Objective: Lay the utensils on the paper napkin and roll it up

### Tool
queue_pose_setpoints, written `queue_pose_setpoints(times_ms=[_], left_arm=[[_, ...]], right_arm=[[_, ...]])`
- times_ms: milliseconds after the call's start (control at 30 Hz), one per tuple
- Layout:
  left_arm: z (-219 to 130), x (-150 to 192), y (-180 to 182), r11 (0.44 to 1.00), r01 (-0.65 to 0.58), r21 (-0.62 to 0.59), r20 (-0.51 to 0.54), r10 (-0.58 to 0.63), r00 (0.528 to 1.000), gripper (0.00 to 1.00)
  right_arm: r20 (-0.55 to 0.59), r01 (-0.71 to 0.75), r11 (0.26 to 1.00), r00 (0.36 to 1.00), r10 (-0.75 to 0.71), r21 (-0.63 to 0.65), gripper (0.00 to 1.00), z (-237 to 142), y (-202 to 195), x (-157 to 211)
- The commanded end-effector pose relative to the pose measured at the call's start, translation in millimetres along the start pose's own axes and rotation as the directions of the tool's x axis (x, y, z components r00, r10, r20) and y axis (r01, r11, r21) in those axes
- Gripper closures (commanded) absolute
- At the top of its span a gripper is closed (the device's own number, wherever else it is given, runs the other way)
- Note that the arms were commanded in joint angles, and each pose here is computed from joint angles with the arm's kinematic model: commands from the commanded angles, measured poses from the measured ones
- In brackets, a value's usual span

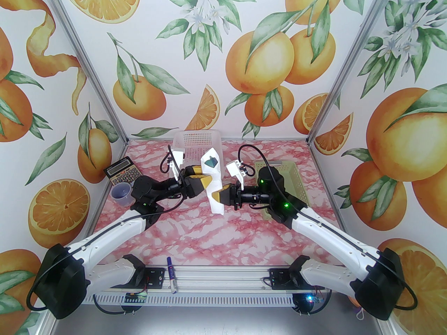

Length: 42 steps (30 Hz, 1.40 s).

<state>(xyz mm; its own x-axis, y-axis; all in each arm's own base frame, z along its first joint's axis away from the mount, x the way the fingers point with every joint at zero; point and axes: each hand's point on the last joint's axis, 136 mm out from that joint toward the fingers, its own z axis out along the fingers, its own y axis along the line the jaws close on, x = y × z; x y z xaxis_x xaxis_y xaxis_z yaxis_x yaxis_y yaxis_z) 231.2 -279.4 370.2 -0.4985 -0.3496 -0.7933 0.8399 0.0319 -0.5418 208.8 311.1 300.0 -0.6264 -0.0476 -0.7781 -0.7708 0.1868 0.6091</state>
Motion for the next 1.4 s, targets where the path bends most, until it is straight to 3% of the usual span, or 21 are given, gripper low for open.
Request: queue_pose_setpoints(times_ms=[0,200,333,733,1200,1367], left_arm=[[-1.0,14.4,7.3,1.000,0.014,-0.026,-0.031,-0.014,0.999,0.24],[8.5,26.0,8.9,0.999,0.037,-0.008,-0.069,-0.037,0.997,0.22],[15.0,29.9,1.3,0.998,0.047,0.045,-0.085,-0.043,0.995,0.27],[16.3,23.4,-9.8,0.994,0.043,0.101,-0.065,-0.037,0.997,0.72],[9.5,16.2,-7.0,0.997,0.029,0.073,-0.052,-0.026,0.998,0.90],[9.2,15.5,-7.7,0.997,0.021,0.068,-0.060,-0.016,0.998,1.00]], right_arm=[[0.039,0.034,0.999,0.999,-0.033,-0.040,1.00,-3.2,11.1,-10.6],[0.034,0.036,0.998,0.999,-0.035,-0.059,1.00,-1.3,14.8,-10.5],[0.032,0.034,0.998,0.999,-0.032,-0.057,1.00,-0.9,14.6,-9.9],[0.011,0.045,0.999,0.999,-0.044,-0.024,1.00,-4.2,11.6,-3.9],[-0.008,0.046,0.999,0.999,-0.046,0.001,1.00,-6.0,6.2,3.7],[-0.024,0.041,0.999,0.999,-0.041,-0.012,1.00,-5.9,7.3,8.0]])
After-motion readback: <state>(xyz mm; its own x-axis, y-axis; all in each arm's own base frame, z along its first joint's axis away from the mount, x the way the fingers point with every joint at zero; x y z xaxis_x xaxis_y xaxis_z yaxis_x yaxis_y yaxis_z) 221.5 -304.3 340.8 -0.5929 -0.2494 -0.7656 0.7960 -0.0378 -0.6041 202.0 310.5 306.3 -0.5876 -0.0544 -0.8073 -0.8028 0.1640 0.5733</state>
